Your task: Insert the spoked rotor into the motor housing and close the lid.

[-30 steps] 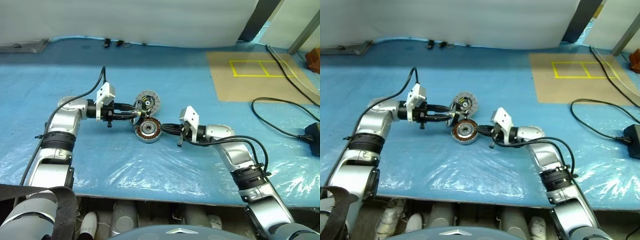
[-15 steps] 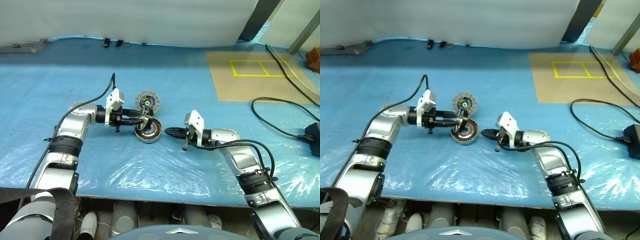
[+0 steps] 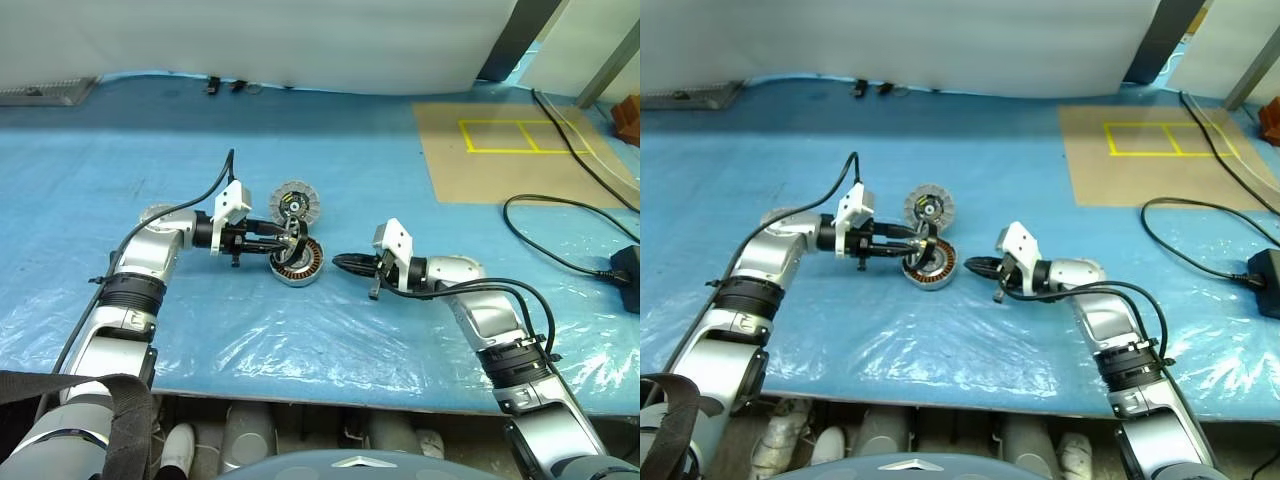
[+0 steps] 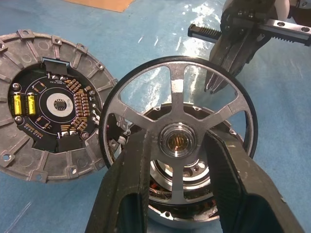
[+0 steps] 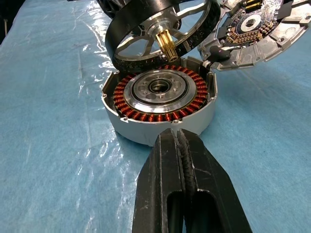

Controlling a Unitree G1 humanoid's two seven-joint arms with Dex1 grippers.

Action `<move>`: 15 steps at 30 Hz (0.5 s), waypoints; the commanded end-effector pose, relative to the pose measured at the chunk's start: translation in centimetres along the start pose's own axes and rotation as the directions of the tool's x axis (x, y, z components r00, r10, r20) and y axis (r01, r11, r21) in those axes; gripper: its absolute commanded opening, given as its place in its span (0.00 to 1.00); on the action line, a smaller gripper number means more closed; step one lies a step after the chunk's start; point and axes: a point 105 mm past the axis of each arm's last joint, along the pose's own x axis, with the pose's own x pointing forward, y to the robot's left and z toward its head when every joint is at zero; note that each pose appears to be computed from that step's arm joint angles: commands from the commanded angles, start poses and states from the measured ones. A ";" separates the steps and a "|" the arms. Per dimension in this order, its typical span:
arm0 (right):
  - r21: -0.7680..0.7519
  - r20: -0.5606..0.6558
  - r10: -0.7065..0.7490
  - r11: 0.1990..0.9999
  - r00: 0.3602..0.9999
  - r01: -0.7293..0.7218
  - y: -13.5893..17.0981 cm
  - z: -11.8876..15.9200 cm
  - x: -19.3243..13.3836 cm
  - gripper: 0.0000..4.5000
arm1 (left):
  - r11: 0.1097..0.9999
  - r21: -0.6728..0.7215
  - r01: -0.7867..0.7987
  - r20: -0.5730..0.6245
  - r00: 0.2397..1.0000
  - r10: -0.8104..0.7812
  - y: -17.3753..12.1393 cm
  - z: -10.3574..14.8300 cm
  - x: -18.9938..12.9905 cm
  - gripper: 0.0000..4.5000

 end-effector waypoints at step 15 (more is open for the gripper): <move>-0.029 0.075 0.040 0.999 0.996 -0.038 0.6 2.1 -1.3 0.00 | 0.999 -0.015 0.047 -0.033 0.998 -0.048 -0.4 0.5 -0.4 0.32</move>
